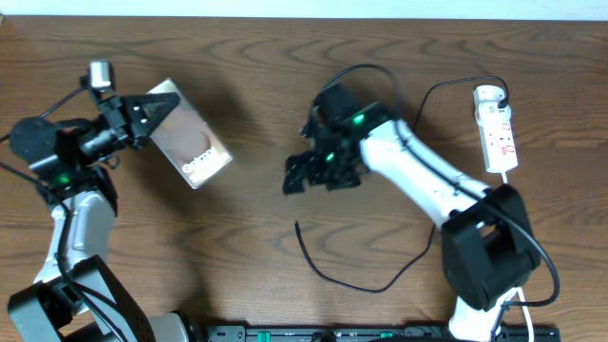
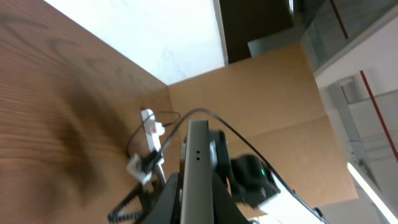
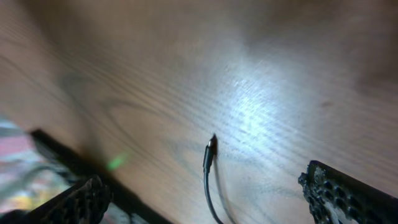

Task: Plug charger to phone and switch on socket
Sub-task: 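Move the right gripper down to the black cable's plug end, then close the right gripper on the black USB plug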

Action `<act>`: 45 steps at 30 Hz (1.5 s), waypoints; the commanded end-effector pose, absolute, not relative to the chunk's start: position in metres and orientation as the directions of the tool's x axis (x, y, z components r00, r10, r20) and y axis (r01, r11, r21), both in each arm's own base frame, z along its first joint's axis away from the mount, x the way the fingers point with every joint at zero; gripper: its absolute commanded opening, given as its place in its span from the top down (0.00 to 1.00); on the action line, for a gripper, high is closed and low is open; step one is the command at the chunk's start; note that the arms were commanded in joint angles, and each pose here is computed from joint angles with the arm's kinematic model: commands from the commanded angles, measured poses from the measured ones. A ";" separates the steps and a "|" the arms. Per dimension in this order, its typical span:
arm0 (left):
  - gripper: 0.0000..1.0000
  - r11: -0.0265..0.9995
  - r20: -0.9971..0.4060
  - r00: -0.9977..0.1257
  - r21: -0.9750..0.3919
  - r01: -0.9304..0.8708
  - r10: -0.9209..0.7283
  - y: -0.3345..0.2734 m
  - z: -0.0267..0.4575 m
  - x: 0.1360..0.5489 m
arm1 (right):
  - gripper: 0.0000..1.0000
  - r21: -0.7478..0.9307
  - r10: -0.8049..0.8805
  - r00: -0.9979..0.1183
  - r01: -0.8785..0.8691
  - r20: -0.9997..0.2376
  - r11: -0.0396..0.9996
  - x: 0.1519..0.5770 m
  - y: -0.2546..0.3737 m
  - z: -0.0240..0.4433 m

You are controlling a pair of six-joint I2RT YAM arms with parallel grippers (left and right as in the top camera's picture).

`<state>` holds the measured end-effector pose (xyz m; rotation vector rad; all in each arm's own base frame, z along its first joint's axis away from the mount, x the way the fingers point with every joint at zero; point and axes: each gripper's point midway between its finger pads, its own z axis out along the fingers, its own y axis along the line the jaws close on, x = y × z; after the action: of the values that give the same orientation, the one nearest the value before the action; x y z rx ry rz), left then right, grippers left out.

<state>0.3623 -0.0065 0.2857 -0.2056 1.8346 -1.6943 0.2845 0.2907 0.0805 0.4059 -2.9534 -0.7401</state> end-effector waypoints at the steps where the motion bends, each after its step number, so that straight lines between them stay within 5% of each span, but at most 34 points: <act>1: 0.93 0.202 -0.388 -0.768 -0.921 0.332 -0.510 0.009 0.294 0.357 | 0.01 0.352 -0.263 -0.965 -0.252 -0.017 0.902 0.277 0.291 0.070; 10: 0.93 0.217 -0.394 -0.748 -0.919 0.329 -0.535 0.021 0.292 0.356 | 0.02 0.170 -0.250 -0.968 -0.248 -0.008 0.954 0.245 0.291 0.047; 22: 0.93 0.220 -0.398 -0.746 -0.917 0.332 -0.533 0.021 0.292 0.356 | 0.10 0.136 -0.245 -0.968 -0.237 0.046 0.962 0.206 0.289 0.012; 28: 0.93 0.220 -0.399 -0.746 -0.917 0.333 -0.533 0.021 0.292 0.356 | 0.27 0.121 -0.207 -0.977 -0.200 0.055 0.972 0.202 0.285 0.005; 30: 0.93 0.220 -0.398 -0.746 -0.917 0.332 -0.533 0.021 0.292 0.356 | 0.40 0.107 -0.186 -0.981 -0.180 0.053 0.978 0.203 0.282 0.004; 45: 0.93 0.225 -0.406 -0.743 -0.914 0.338 -0.531 0.021 0.287 0.355 | 0.50 0.100 -0.121 -0.992 -0.116 0.044 0.988 0.219 0.275 -0.006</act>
<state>0.3573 0.0206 0.2833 -0.2123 1.8157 -1.6245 0.2139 0.2846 0.0025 0.2562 -3.0793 -0.1954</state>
